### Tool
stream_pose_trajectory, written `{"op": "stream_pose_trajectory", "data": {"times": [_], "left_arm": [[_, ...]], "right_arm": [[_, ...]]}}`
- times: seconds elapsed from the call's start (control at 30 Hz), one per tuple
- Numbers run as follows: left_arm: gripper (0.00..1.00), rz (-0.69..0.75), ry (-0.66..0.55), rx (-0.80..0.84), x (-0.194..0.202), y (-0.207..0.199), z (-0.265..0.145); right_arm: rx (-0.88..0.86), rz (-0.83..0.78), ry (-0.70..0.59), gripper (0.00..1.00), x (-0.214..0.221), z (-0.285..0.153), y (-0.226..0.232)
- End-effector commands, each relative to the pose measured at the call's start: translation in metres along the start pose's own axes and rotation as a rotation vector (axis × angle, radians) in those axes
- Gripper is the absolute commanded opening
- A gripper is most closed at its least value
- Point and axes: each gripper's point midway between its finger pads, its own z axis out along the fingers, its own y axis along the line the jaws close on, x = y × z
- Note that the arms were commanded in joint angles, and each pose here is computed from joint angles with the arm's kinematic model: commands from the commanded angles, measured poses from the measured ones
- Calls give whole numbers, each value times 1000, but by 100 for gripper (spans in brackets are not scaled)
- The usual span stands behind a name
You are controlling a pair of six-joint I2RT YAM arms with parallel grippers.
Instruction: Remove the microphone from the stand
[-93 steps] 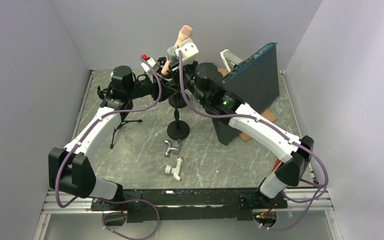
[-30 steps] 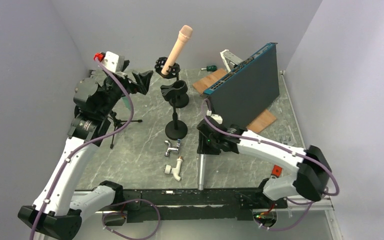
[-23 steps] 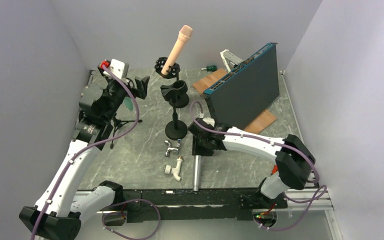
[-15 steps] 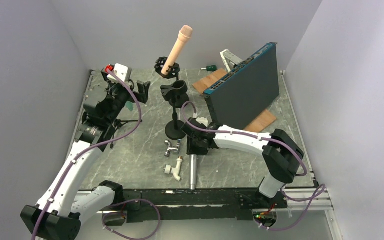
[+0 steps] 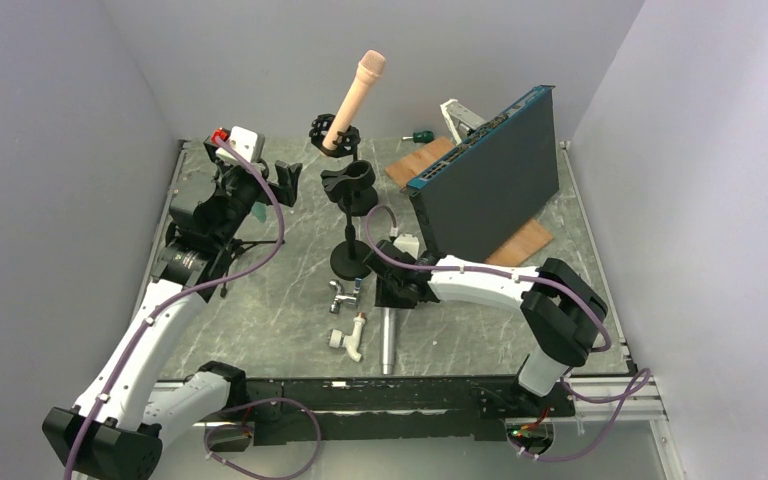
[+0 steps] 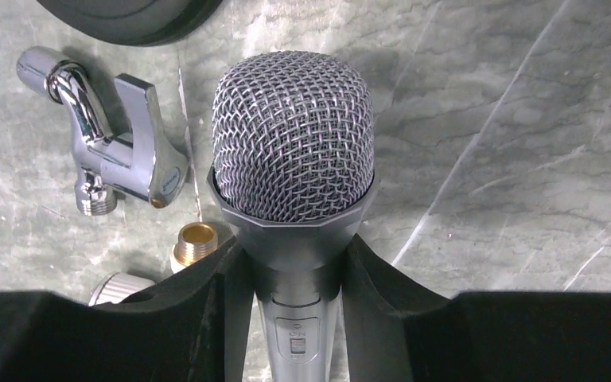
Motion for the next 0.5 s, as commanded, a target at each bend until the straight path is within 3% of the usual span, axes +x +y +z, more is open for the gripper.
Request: {"op": "stream_pose_trajectory", "data": {"times": [0.0,0.07,0.2,0.47], "left_arm": [[99,-17,-60,6,-20,-2,-2],[99,-20,-56,5,-18,-2,-1],[98,-19,-53,0,-16,-1,0],[98,-18,-59,7,-19,-2,-2]], "right_arm": [[22,13,-94,8,-21,-4,2],[34,12,-98,13,-22,-3,0],[8,21,-109,31,-22,-6,2],[-15,21,-89,39,-10,1,2]]}}
